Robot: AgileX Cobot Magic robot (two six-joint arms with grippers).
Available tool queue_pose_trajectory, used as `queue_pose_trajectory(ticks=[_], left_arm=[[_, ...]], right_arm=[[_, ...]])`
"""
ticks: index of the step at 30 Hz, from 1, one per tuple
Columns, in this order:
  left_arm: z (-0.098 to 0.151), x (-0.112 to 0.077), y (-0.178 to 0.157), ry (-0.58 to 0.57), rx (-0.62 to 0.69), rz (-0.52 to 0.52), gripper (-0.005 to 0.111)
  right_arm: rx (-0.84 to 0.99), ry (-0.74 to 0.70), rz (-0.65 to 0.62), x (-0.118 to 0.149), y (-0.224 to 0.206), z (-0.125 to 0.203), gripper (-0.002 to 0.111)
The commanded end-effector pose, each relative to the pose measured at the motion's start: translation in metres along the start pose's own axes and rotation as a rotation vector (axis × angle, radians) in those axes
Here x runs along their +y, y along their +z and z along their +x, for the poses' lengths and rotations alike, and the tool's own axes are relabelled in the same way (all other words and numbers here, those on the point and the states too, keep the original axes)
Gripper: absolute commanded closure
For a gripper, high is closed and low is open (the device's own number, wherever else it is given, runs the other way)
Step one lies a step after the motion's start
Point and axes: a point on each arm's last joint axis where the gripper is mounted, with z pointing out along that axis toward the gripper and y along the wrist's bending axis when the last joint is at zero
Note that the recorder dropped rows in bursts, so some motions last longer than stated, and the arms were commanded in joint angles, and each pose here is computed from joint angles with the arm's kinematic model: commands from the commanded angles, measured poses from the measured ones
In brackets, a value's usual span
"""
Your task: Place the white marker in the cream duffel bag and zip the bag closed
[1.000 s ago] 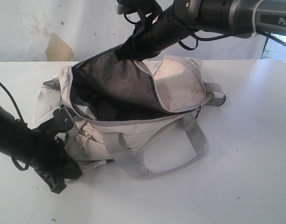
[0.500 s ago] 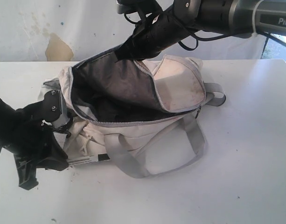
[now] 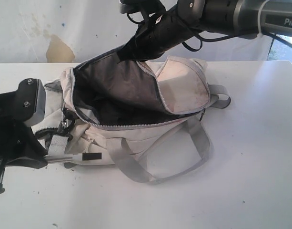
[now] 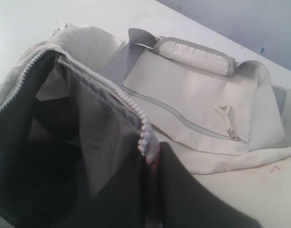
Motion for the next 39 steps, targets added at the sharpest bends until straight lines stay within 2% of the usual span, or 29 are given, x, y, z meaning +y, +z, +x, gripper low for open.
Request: queue_pose_trajectory(ticks=[1,3,5,6,10,11,12,13,18,25,33,39], left_arm=[[-0.013,0.003,-0.01,-0.072,-0.123,-0.091,0.106],[-0.018,0.005,-0.011,-0.1,-0.186,-0.106,0.106],[-0.021,0.006,-0.012,-0.039,-0.219,-0.129,0.106],[-0.023,0.008,-0.013,0.029,-0.234,-0.155,0.106],[-0.026,0.029,-0.013,0.145,-0.25,-0.372,0.106],[-0.026,0.032,-0.011,0.188,-0.243,-0.398,0.107],[-0.025,0.036,-0.004,0.249,-0.232,-0.395,0.107],[-0.025,0.037,0.0,0.259,-0.234,-0.384,0.107],[-0.033,0.057,0.019,0.238,-0.273,-0.312,0.107],[-0.047,0.084,0.019,0.253,-0.294,-0.344,0.107],[-0.049,0.101,0.039,0.233,-0.294,-0.301,0.107],[-0.048,0.107,0.054,0.161,-0.324,-0.269,0.107]], right_arm=[[-0.022,0.005,0.017,-0.004,-0.004,-0.003,0.108],[-0.022,0.006,0.016,-0.004,-0.004,-0.003,0.108],[-0.022,0.006,0.016,-0.004,-0.004,-0.003,0.108],[-0.022,0.006,0.016,-0.004,-0.004,-0.003,0.108],[-0.037,0.006,0.022,-0.004,-0.005,-0.005,0.108],[-0.039,0.006,0.023,-0.004,-0.006,-0.005,0.108],[-0.044,0.005,0.024,-0.004,-0.008,-0.006,0.108],[-0.049,0.005,0.025,-0.004,-0.009,-0.007,0.108],[-0.056,0.003,0.03,-0.005,-0.009,-0.008,0.108],[-0.056,0.003,0.03,-0.005,-0.009,-0.008,0.108],[-0.06,0.003,0.032,-0.005,-0.009,-0.008,0.108],[-0.065,0.005,0.033,-0.005,-0.009,-0.009,0.108]])
